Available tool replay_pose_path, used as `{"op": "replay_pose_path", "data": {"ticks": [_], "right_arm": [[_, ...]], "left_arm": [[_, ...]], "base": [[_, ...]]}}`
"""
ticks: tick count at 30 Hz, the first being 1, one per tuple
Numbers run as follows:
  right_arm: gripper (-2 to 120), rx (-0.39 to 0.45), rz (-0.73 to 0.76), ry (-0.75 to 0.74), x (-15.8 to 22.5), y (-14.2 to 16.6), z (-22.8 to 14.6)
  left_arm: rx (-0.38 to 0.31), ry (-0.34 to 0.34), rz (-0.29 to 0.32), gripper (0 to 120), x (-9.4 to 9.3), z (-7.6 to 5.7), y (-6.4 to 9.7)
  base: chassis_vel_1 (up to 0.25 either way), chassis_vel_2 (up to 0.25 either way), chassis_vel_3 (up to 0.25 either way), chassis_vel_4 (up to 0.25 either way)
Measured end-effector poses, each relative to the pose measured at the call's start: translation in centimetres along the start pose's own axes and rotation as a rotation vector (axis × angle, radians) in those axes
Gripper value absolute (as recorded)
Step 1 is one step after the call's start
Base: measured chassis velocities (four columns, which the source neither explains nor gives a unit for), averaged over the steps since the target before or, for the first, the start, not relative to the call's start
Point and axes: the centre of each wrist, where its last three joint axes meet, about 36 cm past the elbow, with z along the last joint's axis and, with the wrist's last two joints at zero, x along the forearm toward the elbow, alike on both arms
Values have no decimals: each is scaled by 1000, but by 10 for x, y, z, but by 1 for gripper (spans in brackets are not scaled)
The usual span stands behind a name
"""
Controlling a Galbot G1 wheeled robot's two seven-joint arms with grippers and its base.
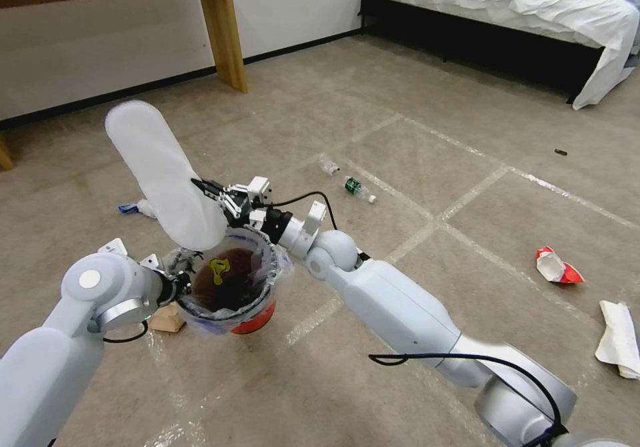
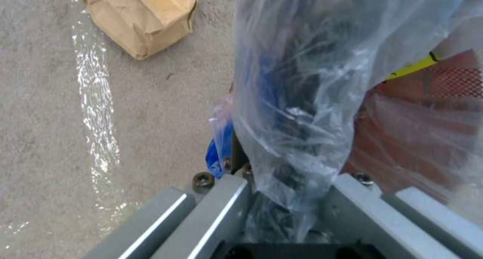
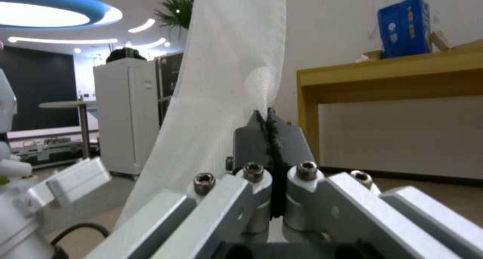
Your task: Pick up the trash bin and place the garbage on the floor into it.
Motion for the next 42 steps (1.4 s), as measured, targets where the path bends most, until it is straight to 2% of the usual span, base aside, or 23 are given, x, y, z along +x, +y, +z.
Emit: {"op": "replay_pose_path", "data": {"ticks": [14, 28, 42], "right_arm": [[0, -5, -18, 33, 13, 9, 16], [0, 36, -25, 71, 16, -1, 42], [0, 75, -20, 74, 16, -11, 41]], "left_arm": [[-3, -6, 6, 0, 6, -4, -1], [-26, 0, 12, 0, 19, 2, -1], [-45, 2, 3, 0, 24, 6, 1]], "base": [[0, 0, 0, 0], [0, 0, 0, 0], [0, 0, 0, 0]]}}
